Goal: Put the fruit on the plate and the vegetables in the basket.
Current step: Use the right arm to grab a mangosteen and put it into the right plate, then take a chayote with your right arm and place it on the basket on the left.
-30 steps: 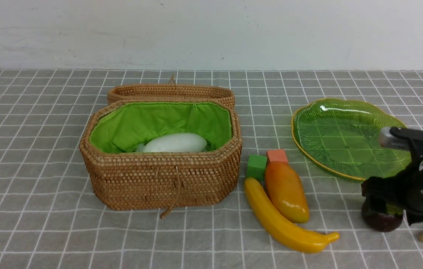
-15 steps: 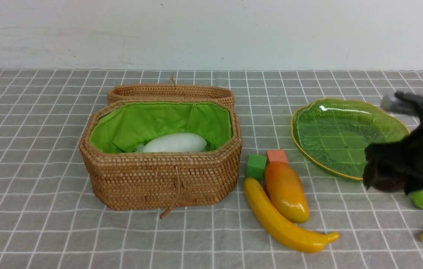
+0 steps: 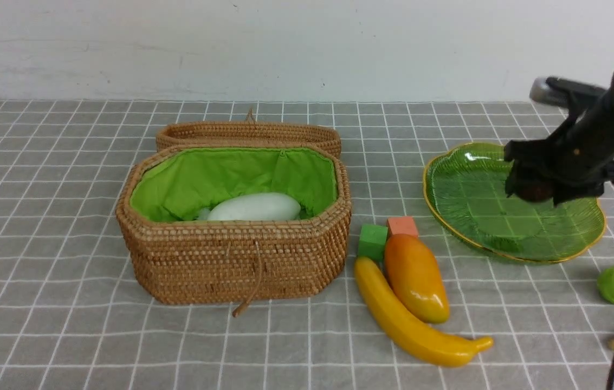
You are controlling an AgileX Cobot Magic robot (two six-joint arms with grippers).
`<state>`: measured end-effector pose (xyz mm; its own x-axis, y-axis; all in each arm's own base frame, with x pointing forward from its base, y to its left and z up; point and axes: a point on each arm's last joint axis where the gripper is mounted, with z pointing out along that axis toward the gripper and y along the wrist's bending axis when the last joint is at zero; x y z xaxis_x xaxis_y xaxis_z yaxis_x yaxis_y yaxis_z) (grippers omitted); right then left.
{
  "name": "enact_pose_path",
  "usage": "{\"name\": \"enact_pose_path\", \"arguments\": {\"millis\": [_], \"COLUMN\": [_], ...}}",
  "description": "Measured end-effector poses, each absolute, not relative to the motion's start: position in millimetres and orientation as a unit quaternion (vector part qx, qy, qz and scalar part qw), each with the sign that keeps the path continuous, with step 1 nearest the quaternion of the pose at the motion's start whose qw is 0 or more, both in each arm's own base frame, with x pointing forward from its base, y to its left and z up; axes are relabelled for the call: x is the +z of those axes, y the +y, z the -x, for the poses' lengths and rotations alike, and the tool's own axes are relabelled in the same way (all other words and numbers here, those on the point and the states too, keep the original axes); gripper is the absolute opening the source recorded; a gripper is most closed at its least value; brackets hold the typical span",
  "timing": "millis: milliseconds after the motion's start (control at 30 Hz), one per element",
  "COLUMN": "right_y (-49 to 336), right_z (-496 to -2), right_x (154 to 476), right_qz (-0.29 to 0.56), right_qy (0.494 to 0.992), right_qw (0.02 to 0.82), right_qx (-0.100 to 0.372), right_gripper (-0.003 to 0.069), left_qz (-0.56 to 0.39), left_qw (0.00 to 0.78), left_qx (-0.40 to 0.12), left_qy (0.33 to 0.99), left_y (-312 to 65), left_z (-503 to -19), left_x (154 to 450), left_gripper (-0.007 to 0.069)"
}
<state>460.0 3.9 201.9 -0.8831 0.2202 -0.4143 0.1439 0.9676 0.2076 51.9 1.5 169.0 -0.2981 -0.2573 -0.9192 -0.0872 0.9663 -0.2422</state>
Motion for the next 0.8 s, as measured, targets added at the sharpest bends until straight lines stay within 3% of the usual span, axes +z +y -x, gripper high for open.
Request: {"name": "enact_pose_path", "arguments": {"millis": [133, 300, 433, 700, 800], "right_y": [4, 5, 4, -13, -25], "right_z": [-462, -458, -450, -411, -385], "right_x": [180, 188, 208, 284, 287], "right_qz": [-0.1, -0.098, -0.086, -0.028, 0.013], "right_qy": [0.973, 0.975, 0.978, 0.978, 0.98], "right_qw": [0.188, 0.177, 0.176, 0.208, 0.197], "right_qx": [0.087, 0.088, 0.077, 0.004, -0.013], "right_gripper": [0.0556, 0.0659, 0.0678, 0.0662, 0.0646], "left_qz": [0.107, 0.107, 0.107, 0.107, 0.107], "left_qw": [0.583, 0.583, 0.583, 0.583, 0.583], "left_qx": [-0.073, -0.073, -0.073, -0.073, -0.073], "left_qy": [0.802, 0.802, 0.802, 0.802, 0.802], "left_y": [1, 1, 1, 1, 1], "left_z": [-52, -52, -52, -52, -52], "left_x": [169, 169, 169, 169, 169], "left_gripper": [0.0091, 0.0092, 0.0094, 0.0103, 0.0104]}}
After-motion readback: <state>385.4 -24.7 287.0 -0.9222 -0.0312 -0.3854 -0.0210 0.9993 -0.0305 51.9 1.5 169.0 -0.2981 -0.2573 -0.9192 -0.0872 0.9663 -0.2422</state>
